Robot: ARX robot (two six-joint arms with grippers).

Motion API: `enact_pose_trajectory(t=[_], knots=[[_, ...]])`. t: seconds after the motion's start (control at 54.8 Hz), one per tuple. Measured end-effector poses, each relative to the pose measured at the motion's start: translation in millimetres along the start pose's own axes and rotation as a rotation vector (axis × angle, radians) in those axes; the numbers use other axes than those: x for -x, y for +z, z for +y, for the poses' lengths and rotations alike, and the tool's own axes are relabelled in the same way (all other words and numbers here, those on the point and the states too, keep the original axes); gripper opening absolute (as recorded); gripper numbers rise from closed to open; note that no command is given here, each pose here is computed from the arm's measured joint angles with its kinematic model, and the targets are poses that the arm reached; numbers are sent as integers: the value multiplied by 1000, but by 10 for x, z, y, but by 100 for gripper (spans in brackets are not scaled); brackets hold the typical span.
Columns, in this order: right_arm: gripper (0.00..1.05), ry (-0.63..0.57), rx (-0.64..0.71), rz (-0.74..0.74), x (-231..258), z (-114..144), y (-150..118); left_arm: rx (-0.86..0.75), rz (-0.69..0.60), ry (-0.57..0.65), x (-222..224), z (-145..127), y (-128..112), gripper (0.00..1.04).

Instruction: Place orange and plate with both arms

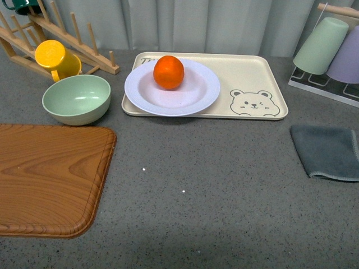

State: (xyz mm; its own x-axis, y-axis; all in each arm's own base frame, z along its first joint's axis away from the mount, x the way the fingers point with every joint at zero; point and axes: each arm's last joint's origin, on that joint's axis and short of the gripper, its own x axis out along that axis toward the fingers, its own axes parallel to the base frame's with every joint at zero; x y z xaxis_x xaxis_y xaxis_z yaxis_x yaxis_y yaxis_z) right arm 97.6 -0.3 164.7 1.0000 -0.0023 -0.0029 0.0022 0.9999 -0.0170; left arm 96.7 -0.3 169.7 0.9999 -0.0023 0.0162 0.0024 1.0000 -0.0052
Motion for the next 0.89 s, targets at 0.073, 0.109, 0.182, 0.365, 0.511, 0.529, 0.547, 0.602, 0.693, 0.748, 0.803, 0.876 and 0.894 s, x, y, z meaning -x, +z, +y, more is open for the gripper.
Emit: enact_pose_trajectory(t=[0.073,0.109,0.182,0.365,0.511,0.529,0.547,0.602,0.693,0.748,0.803,0.876,0.894], knots=[[9,0,-2,0,0,0,1,0,0,0,0,0,0,98],[0,0,-2,0,0,0,0,0,0,0,0,0,0,98],[1,0,-5,0,0,0,1,0,0,0,0,0,0,98],[40,0,-6,0,0,0,1,0,0,0,0,0,0,98],[65,0,-6,0,0,0,0,0,0,0,0,0,0,98],[69,0,-6,0,0,0,0,0,0,0,0,0,0,98],[71,0,-6,0,0,0,1,0,0,0,0,0,0,98],[81,0,-6,0,0,0,0,0,0,0,0,0,0,98],[95,0,-6,0,0,0,0,0,0,0,0,0,0,98],[97,0,-8,0,0,0,0,0,0,0,0,0,0,98],[95,0,-7,0,0,0,0,0,0,0,0,0,0,98],[96,0,-7,0,0,0,1,0,0,0,0,0,0,98],[96,0,-7,0,0,0,0,0,0,0,0,0,0,98]])
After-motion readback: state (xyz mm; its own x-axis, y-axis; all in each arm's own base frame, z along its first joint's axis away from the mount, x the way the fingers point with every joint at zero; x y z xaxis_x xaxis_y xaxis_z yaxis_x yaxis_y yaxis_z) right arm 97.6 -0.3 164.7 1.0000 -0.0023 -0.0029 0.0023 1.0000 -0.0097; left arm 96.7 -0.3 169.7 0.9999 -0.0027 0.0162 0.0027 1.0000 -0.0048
